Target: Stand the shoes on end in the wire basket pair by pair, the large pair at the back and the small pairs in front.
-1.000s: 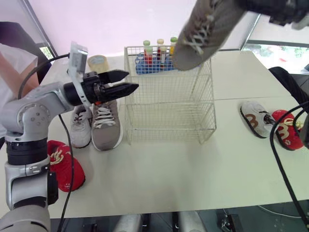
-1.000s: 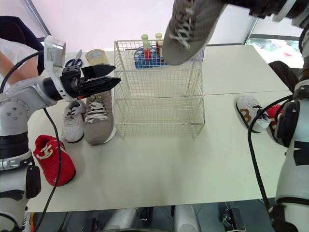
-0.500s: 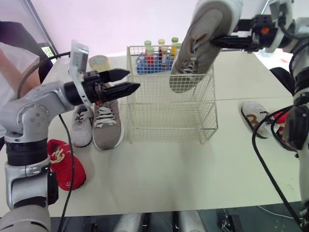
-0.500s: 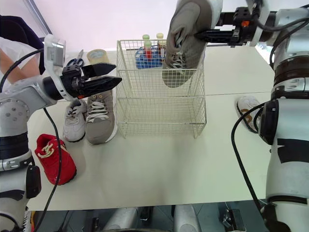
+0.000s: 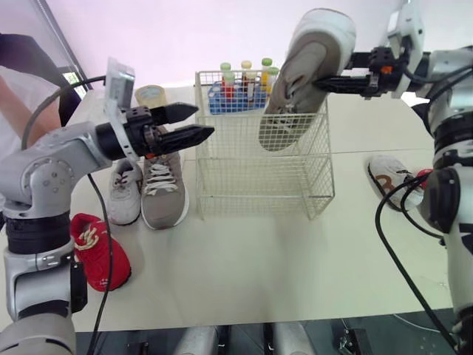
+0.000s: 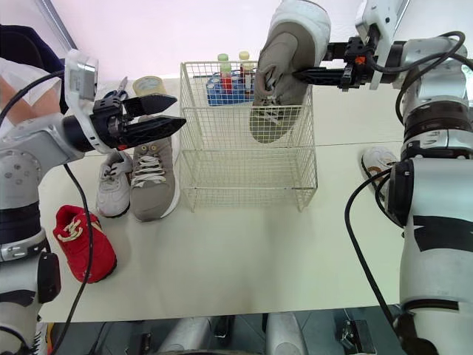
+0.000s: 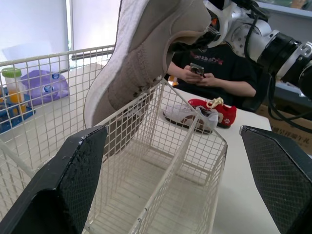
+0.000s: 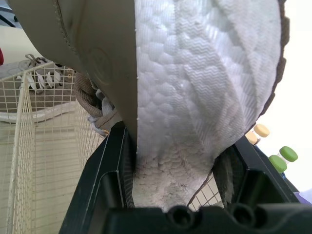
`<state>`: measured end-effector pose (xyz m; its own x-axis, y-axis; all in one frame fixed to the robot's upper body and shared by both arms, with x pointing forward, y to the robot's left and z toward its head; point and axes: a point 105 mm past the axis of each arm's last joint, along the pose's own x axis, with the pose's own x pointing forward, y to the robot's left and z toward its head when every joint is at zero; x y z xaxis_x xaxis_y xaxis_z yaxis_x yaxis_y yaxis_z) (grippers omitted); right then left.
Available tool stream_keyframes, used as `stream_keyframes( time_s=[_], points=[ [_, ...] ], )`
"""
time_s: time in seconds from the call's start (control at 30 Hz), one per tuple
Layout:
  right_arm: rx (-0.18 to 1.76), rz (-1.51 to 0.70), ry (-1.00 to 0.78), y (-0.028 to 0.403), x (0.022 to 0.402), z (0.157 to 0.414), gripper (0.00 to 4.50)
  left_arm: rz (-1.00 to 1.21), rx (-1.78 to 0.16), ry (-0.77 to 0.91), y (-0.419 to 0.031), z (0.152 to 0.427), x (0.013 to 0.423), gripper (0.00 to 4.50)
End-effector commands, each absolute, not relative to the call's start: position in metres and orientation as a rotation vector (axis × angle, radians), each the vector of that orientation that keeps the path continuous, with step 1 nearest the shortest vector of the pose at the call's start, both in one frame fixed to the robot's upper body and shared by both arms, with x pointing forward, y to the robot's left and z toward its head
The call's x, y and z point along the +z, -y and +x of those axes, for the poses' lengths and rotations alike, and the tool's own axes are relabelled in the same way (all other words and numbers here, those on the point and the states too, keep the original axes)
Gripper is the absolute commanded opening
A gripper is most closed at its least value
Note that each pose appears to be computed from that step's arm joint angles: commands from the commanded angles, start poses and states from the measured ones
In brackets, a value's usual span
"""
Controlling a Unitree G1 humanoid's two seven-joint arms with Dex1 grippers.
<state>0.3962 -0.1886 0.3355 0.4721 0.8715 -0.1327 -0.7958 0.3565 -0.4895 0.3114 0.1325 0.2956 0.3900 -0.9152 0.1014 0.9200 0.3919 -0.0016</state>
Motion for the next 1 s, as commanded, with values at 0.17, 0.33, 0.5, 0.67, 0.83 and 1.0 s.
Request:
stream_keyframes(
  time_s=[0.17,0.33,0.5,0.67,0.83,1.0],
  points=[
    [1.021,-0.632,0.168,0.193,0.339,0.397,4.48,-0.023,-1.184,0.139,-0.129,0.307,0.308,4.50],
    [0.946,-0.698,0.222,0.204,0.361,0.390,4.48,-0.016,-1.181,0.135,-0.130,0.306,0.308,4.50],
    [0.823,-0.839,0.235,0.228,0.377,0.377,4.48,0.012,-1.124,0.126,-0.142,0.308,0.306,4.50],
    [0.825,-0.846,0.324,0.231,0.391,0.338,4.48,0.113,-0.870,0.110,-0.191,0.335,0.310,4.50],
    [1.037,-0.765,0.403,0.175,0.379,0.287,4.48,0.141,-0.583,0.032,-0.243,0.375,0.308,4.50],
    [1.195,-0.672,0.427,0.125,0.352,0.255,4.48,0.088,-0.425,-0.129,-0.267,0.416,0.279,4.50]
  ],
)
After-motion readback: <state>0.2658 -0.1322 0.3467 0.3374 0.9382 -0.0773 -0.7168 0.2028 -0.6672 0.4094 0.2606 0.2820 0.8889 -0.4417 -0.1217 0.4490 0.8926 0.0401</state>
